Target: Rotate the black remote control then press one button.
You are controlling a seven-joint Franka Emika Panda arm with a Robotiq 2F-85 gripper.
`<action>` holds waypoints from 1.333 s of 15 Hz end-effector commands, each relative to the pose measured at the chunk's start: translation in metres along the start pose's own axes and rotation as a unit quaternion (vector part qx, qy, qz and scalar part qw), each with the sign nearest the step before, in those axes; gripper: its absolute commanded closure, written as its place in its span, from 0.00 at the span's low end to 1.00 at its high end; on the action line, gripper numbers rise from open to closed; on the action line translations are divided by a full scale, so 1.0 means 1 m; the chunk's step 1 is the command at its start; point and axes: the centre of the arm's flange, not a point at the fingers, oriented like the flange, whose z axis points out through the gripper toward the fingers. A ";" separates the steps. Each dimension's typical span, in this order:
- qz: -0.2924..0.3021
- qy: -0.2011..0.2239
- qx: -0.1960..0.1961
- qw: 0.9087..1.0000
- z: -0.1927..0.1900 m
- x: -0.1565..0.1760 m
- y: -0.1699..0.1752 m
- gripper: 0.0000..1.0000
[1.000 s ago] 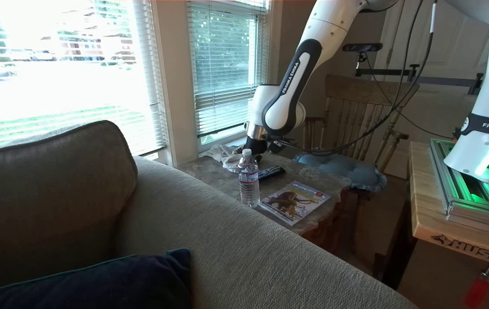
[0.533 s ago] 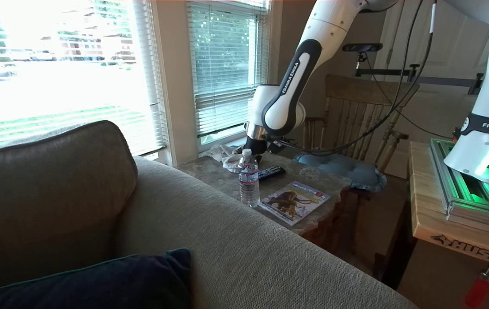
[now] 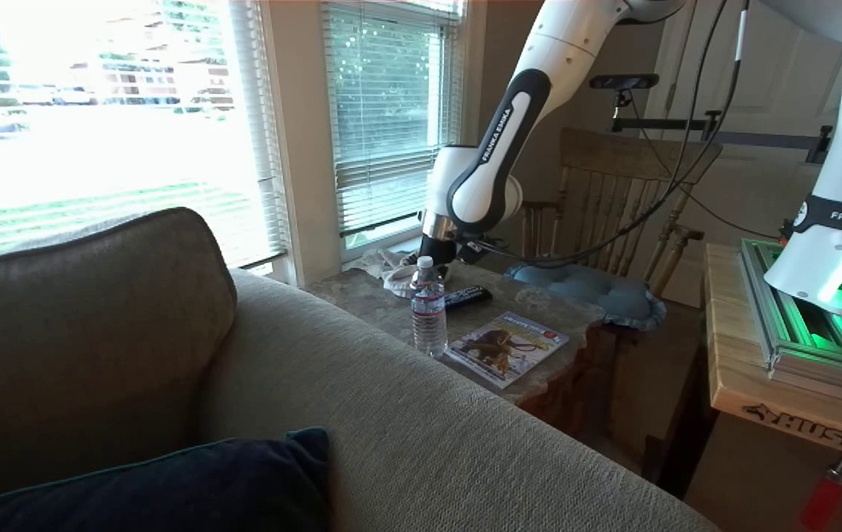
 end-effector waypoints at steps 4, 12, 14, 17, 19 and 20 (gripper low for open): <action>-0.008 -0.016 -0.006 1.000 0.025 0.007 0.004 1.00; -0.004 -0.021 -0.006 1.000 0.031 0.010 0.006 1.00; -0.004 -0.018 -0.004 1.000 0.033 0.010 0.007 1.00; -0.001 -0.022 -0.002 1.000 0.036 0.009 0.009 1.00; -0.001 -0.022 -0.001 1.000 0.034 0.009 0.009 1.00; 0.001 -0.022 -0.001 1.000 0.033 0.010 0.009 1.00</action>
